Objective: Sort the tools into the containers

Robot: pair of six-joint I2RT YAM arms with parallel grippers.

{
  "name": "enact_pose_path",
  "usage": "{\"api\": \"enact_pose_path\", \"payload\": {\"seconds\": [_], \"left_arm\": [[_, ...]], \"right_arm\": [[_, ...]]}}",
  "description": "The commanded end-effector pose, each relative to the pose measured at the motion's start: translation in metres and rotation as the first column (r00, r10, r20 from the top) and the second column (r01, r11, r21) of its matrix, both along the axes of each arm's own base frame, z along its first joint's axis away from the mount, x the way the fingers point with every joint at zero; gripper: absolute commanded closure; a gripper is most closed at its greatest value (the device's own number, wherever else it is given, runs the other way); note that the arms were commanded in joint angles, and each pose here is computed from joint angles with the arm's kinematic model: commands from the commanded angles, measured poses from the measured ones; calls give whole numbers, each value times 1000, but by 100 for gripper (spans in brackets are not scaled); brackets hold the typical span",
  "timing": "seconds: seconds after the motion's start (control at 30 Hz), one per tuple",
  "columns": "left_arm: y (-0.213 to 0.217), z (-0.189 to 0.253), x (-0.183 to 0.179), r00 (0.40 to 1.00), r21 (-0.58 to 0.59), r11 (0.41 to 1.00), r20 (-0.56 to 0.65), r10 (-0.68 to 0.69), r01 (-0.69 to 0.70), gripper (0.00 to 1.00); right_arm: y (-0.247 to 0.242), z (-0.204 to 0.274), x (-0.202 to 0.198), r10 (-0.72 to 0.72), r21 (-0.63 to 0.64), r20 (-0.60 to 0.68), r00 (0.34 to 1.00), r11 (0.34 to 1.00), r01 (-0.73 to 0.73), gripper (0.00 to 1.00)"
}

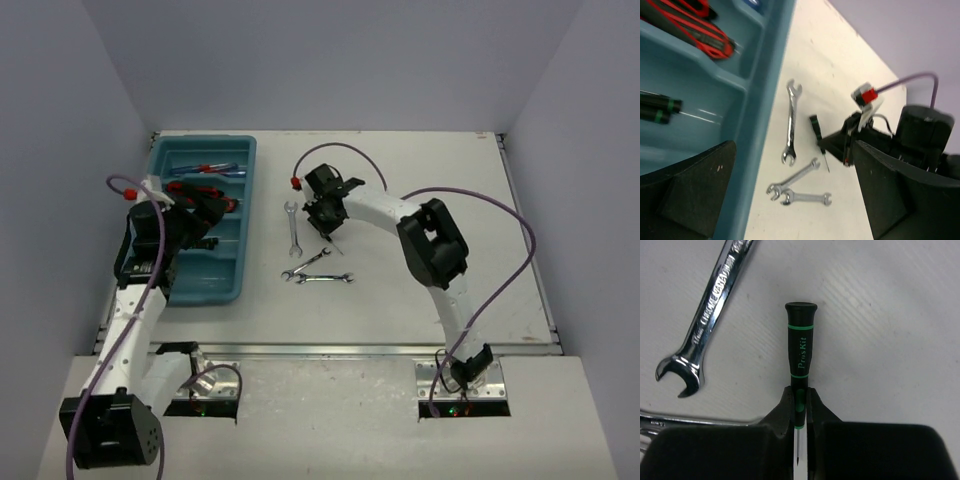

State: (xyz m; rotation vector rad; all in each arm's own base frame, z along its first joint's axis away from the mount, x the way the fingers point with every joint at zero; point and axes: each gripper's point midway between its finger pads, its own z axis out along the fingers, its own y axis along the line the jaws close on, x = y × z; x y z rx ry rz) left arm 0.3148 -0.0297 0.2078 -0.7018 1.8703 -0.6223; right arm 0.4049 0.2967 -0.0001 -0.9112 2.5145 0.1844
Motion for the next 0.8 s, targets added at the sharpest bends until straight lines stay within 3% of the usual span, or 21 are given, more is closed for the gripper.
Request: {"api": "enact_pose_path", "payload": {"seconds": [0.0,0.13,0.2,0.3,0.4,0.5,0.63,0.77], "left_arm": [[-82,25,6,928,27,943,169,-331,332,0],[-137,47,-11,792,-2,831,306,-529,556,0],[-156,74,-21,684,39,770,433,-588,637,0],[-184,94,-46,547,94,685,528,-650,722,0],[-201,111,-61,468,147,653,584,-664,743,0],[-212,119,-70,419,152,623,617,-667,767,3],[-227,117,-71,403,129,592,617,-676,795,24],[-238,120,-71,400,109,577,617,-677,809,65]], "right_arm": [[0,109,10,-70,162,233,970,986,32,100],[-8,145,-36,-66,326,226,972,945,-11,100],[-6,167,-66,-17,450,198,980,890,-75,100],[3,203,-120,136,651,186,973,725,-226,100],[10,252,-162,233,764,294,927,525,-375,100],[11,277,-190,315,799,316,895,421,-431,100],[11,293,-196,323,803,333,886,395,-446,100],[10,295,-195,310,804,334,890,399,-441,100]]}}
